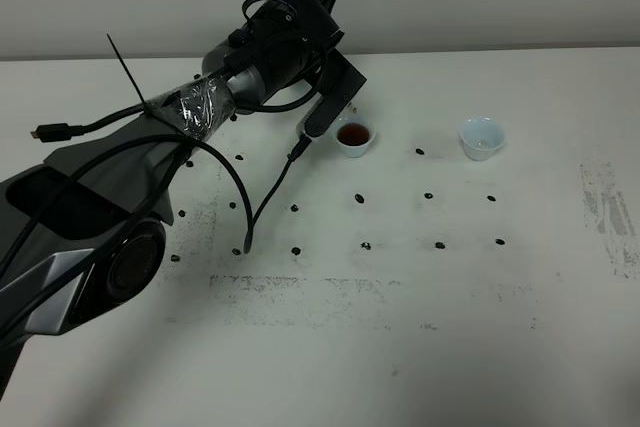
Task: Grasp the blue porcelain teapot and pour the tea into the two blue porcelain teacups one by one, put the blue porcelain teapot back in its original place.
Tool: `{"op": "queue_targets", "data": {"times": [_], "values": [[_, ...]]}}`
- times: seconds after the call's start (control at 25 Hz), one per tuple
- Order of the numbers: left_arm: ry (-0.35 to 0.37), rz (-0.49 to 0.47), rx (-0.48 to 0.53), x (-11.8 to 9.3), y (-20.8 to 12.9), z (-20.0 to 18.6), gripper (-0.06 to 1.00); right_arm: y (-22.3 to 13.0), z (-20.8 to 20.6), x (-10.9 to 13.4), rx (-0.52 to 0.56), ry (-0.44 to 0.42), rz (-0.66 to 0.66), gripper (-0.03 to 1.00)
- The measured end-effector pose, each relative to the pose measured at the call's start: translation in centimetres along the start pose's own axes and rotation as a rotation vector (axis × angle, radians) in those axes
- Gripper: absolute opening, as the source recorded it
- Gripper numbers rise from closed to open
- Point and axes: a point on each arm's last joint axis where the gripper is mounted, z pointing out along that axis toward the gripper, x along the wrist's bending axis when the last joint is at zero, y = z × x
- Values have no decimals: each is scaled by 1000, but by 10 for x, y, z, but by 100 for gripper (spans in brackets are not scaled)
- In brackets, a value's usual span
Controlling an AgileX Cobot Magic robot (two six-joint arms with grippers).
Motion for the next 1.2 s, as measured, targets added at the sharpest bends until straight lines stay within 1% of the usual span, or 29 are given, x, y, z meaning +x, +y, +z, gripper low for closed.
{"op": "queue_targets", "data": {"times": [0.16,0.28,0.32,0.44,0.6,0.76,0.88,1.0,1.08,1.12,1.2], "values": [[-12,-39,-1,-1,0,0,9,0,0,0,0,0,0,24],[-37,-82,4,-3,-1,-1,9,0,0,0,0,0,0,24],[-46,-107,5,-4,-2,-2,9,0,0,0,0,0,0,24],[-89,-222,8,-6,-6,-9,9,0,0,0,0,0,0,24],[-142,-450,-18,-4,-18,-31,9,0,0,0,0,0,0,24],[-190,-705,-77,0,-35,-67,9,0,0,0,0,1,0,24],[-262,-866,-121,-1,-46,-95,9,0,0,0,0,1,0,24],[-279,-1031,-175,3,-50,-111,9,0,0,0,0,1,0,24],[-305,-1153,-210,5,-48,-116,9,0,0,0,0,2,1,24],[-319,-1196,-223,5,-45,-117,9,0,0,0,0,2,1,24],[-340,-1231,-258,8,-37,-121,9,0,0,0,-1,5,2,24]]}}
